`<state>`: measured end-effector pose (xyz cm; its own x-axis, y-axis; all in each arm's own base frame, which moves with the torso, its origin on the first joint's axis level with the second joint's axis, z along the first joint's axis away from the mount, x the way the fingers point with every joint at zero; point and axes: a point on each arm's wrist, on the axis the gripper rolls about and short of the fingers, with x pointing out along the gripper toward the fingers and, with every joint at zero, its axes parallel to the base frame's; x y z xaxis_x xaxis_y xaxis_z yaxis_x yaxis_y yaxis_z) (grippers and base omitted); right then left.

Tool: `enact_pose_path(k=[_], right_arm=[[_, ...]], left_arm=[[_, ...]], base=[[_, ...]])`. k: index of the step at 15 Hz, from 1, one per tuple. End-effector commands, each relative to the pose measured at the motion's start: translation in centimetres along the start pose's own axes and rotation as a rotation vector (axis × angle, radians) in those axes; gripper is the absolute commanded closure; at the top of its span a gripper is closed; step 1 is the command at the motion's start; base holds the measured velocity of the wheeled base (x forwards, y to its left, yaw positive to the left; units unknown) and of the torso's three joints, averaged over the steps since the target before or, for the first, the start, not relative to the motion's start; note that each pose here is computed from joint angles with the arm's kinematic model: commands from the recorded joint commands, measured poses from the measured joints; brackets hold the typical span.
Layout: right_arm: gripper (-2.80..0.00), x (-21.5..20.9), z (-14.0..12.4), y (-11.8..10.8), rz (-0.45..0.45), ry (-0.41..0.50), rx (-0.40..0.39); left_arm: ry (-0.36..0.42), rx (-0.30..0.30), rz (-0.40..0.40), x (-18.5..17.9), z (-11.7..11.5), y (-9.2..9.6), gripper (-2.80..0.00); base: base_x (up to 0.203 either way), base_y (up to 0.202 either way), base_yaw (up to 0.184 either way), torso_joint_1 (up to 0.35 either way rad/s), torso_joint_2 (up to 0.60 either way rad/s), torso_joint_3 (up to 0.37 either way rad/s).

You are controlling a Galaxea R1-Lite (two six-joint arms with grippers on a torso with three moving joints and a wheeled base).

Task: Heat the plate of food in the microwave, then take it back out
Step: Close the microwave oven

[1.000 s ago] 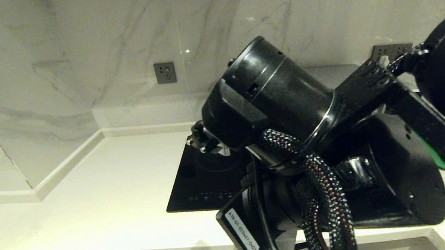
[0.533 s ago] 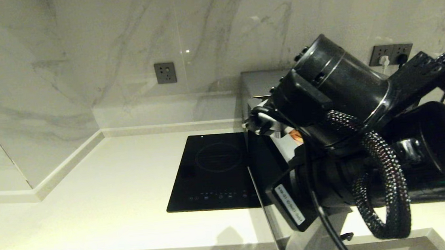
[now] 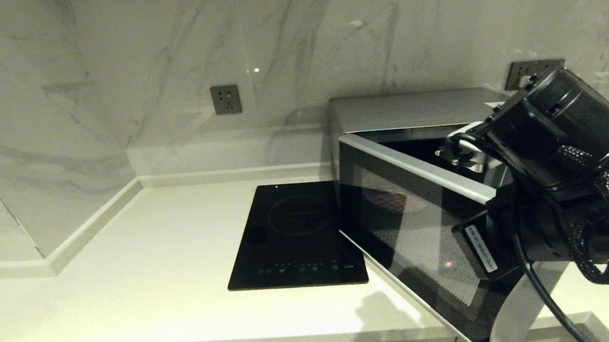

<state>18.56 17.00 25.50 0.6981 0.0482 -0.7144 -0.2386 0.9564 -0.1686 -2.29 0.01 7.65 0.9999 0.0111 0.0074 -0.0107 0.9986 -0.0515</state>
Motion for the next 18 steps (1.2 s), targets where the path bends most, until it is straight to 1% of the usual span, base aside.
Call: enact_pose_path(k=[1, 4, 6, 10, 13, 16, 18], right_arm=[[0.00, 1.2, -0.8, -2.4, -0.084, -0.008, 0.084], [0.00, 4.1, -0.7, -5.7, -0.188, -0.020, 0.221], [0.00, 5.3, -0.6, -7.5, -0.211, -0.049, 0.299], [0.00, 6.7, -0.4, -9.7, -0.254, -0.113, 0.391], [0.00, 7.9, -0.2, -11.3, -0.303, -0.133, 0.443], [0.00, 9.4, 0.6, -14.0, -0.371, -0.198, 0.529], [0.00, 10.6, 0.7, -15.6, -0.406, -0.216, 0.570]], left_arm=[[0.000, -0.001, 0.001, 0.0, 0.0, 0.0, 0.00], [-0.002, -0.001, 0.001, 0.0, 0.0, 0.0, 0.00], [-0.001, -0.001, 0.001, 0.0, 0.0, 0.0, 0.00], [0.000, -0.001, 0.001, 0.0, 0.0, 0.0, 0.00], [0.000, -0.001, 0.001, 0.0, 0.0, 0.0, 0.00], [0.000, -0.001, 0.001, 0.0, 0.0, 0.0, 0.00], [0.000, -0.001, 0.001, 0.0, 0.0, 0.0, 0.00]], base=[[0.000, 0.000, 0.000, 0.000, 0.00, 0.000], [0.000, 0.000, 0.000, 0.000, 0.00, 0.000], [0.000, 0.000, 0.000, 0.000, 0.00, 0.000], [0.000, 0.000, 0.000, 0.000, 0.00, 0.000], [0.000, 0.000, 0.000, 0.000, 0.00, 0.000], [0.000, 0.000, 0.000, 0.000, 0.00, 0.000], [0.000, 0.000, 0.000, 0.000, 0.00, 0.000]])
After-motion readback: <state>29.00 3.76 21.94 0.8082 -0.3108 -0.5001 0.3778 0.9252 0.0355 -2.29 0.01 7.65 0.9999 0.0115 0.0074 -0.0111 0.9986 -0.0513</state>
